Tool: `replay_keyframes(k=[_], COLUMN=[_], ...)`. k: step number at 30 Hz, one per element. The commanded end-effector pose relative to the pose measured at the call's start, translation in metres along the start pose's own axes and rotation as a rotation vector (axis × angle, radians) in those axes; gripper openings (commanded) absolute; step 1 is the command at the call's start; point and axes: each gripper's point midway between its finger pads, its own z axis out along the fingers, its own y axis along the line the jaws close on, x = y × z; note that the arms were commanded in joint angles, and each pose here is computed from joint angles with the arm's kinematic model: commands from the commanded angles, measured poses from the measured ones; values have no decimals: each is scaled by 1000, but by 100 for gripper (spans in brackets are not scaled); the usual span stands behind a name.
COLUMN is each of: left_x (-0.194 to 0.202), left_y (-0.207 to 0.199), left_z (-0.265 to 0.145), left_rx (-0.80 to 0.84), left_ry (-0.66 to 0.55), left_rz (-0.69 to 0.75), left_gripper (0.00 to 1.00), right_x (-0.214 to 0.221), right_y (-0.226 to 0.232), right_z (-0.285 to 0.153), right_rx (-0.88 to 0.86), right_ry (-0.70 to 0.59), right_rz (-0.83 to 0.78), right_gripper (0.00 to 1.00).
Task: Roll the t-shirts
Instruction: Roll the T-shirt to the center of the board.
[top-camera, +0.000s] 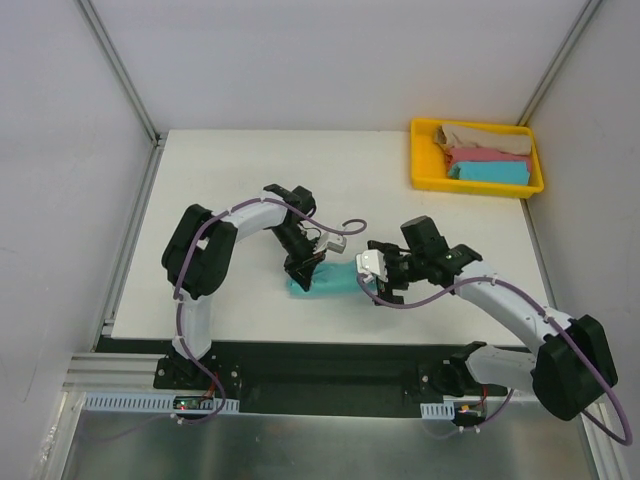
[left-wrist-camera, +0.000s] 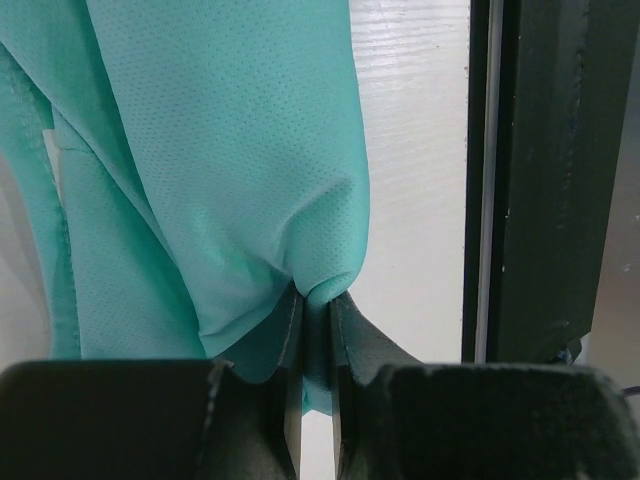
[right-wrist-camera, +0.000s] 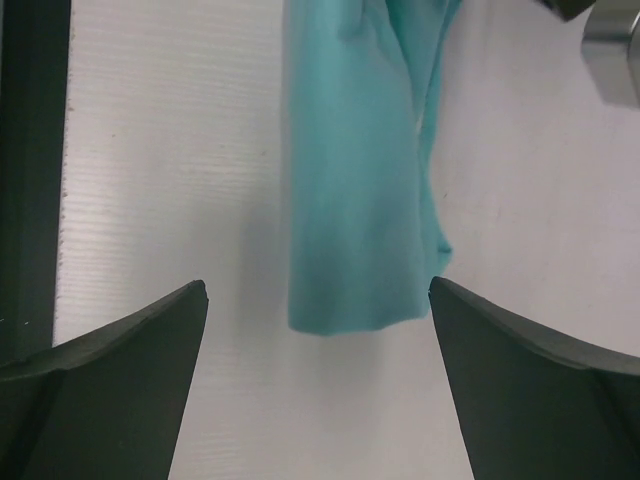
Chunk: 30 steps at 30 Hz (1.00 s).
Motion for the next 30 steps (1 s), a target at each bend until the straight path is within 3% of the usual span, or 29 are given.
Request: replay_keyframes(k=[1,10,13,16,19,21,22,23,30], left_x=[-8,-11,-12,-11,-9,-9,-7,-6,-18], left_y=[-12,-8,-6,-6,-8,-15,-17,-22,-31], left_z=[-1,-2,-3,-4,-7,-10,-11,-13,-25], left_rx=[57,60,63,75,101,133,147,168,298], left_ry=[-35,-39,-41,-46,-59,-72,-78,-81,-177], left_rz=[-44,-49,-52,-71,-107,-137,-158,-181,-397], left_gripper=[0,0,0,0,0,0,0,0,0], right_x=[-20,6,14,18,26,26,27,26,21], right_y=[-29,-24,-18,-15,-12,-13,-12,-9,18], right_z=[10,40,49,55,59,59,58,56,30], right_rx=[80,1,-33,-47,-74,-115,-135,-183,-512], right_ry=[-32,42,65,89,145,174,181,192,195], right_rz=[-144,-126,-121,-127,-97,-62,-45,-13,222], right_gripper=[96,99,93,79,60,44,31,26,19])
